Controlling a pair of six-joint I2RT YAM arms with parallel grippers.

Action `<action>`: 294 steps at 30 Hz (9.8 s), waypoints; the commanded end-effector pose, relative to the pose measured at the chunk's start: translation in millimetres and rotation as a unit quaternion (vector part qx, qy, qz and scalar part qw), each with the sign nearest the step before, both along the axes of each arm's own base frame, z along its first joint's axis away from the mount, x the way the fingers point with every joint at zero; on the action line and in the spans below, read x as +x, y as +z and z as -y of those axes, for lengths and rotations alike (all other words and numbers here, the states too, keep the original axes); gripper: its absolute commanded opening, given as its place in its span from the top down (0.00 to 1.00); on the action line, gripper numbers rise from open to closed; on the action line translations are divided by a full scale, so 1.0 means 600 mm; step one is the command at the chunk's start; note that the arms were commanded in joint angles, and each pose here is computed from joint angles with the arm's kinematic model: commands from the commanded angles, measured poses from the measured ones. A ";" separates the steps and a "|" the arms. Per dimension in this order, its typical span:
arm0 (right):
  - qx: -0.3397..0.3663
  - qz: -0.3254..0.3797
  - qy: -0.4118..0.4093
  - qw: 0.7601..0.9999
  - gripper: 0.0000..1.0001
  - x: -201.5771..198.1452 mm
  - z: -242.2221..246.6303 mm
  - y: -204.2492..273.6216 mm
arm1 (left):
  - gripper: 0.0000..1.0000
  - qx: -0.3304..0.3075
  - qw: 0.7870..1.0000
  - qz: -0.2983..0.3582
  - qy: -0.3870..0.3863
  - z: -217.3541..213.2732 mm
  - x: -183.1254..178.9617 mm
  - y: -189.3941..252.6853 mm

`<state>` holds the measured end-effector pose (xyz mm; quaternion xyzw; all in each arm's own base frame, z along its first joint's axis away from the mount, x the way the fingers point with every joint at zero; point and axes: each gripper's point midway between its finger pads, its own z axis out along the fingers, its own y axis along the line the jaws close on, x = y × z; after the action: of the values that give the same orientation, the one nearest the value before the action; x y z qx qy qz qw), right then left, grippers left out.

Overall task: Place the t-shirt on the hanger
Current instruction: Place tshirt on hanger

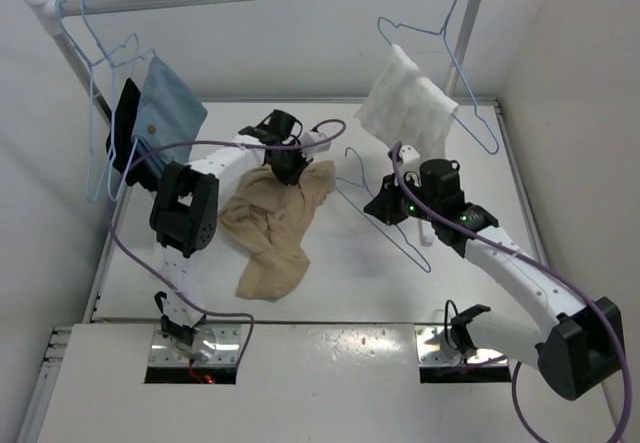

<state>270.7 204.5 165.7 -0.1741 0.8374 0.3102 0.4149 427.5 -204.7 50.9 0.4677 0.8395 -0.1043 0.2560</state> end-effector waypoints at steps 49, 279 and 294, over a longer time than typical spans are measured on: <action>0.131 -0.030 -0.226 0.965 1.00 0.143 -0.064 -0.051 | 0.51 -0.025 0.992 -0.055 0.112 0.034 -0.008 -0.022; 0.046 -0.175 -0.193 0.964 1.00 0.005 -0.138 -0.230 | 1.00 -0.085 0.986 0.070 -0.126 -0.122 -0.199 0.166; 0.003 -0.161 -0.377 0.912 1.00 -0.016 0.067 -0.237 | 1.00 -0.063 0.946 0.092 -0.305 -0.166 -0.278 0.160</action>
<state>263.3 221.2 57.8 0.1677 0.8713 0.2838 0.3636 271.9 -114.2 141.4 0.6586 0.6520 -0.2004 0.3178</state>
